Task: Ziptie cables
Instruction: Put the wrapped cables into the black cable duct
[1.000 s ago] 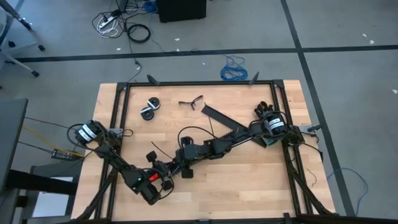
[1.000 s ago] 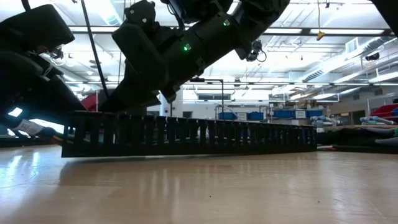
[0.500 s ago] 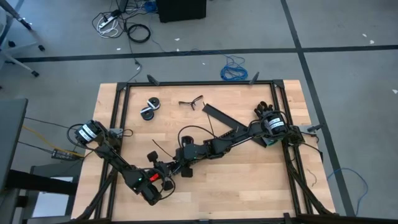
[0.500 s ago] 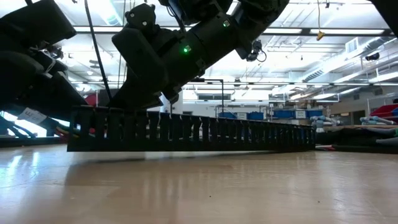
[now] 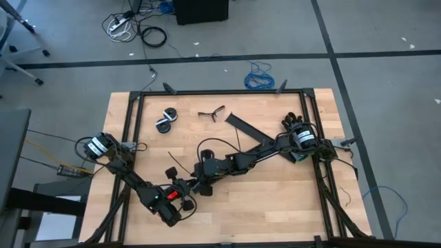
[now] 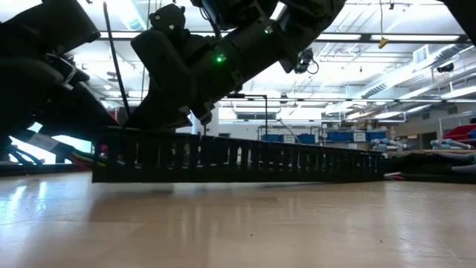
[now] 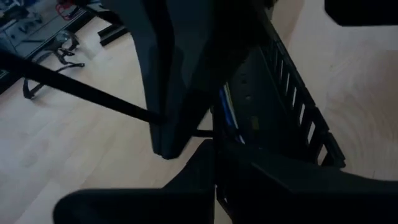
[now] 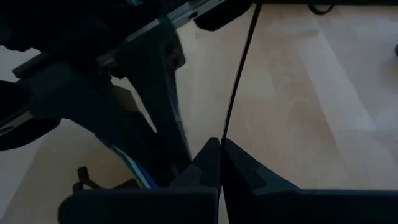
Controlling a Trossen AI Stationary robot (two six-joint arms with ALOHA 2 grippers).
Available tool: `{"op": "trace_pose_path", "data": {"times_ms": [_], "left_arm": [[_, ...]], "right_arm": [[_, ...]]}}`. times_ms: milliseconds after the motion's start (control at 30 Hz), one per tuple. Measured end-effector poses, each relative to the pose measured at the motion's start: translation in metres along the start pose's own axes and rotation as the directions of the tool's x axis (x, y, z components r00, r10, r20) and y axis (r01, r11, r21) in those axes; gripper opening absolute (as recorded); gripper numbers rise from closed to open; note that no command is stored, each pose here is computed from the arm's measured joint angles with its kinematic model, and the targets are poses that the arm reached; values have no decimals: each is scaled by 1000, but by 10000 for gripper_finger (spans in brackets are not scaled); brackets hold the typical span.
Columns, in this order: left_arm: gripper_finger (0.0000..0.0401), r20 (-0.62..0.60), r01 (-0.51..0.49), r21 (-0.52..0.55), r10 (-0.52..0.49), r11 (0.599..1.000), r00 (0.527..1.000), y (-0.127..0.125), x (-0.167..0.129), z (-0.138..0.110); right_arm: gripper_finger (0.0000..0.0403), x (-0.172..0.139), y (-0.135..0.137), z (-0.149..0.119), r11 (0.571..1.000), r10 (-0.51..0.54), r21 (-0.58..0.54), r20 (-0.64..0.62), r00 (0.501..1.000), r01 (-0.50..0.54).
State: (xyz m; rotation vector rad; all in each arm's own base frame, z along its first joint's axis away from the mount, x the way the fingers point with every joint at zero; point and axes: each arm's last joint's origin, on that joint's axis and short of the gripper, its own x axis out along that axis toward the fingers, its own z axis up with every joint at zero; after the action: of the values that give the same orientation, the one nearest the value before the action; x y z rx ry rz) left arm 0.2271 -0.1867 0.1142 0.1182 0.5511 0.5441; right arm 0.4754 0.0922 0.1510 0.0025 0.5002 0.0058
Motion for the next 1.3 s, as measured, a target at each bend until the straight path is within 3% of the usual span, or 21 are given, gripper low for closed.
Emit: {"op": "trace_pose_path", "data": {"times_ms": [267,533,667,800,1067,1200,1300], "left_arm": [[0,-4,-3,11,3,1000,1000,1,2,0],[0,-7,0,10,0,1000,1000,1,1,0],[0,-8,-5,17,5,1000,1000,1,1,0],[0,-22,-22,21,23,1000,1000,4,2,-2],[0,-125,-34,23,37,999,992,12,-2,-11],[6,-123,-12,36,16,999,992,10,-8,-13],[36,-142,15,69,-5,997,990,8,-11,-15]], "right_arm": [[22,0,0,-4,1000,12,-2,-44,999,-12],[152,0,-9,-4,998,54,16,-81,995,-53],[213,-5,-18,10,991,134,35,-68,989,-132],[249,-25,-19,35,979,201,52,-42,979,-199],[256,-73,-14,48,984,178,52,-237,955,-171],[247,-97,-11,45,998,65,1,-321,945,-69],[242,-112,-14,42,1000,-8,-23,-344,939,0]]}}
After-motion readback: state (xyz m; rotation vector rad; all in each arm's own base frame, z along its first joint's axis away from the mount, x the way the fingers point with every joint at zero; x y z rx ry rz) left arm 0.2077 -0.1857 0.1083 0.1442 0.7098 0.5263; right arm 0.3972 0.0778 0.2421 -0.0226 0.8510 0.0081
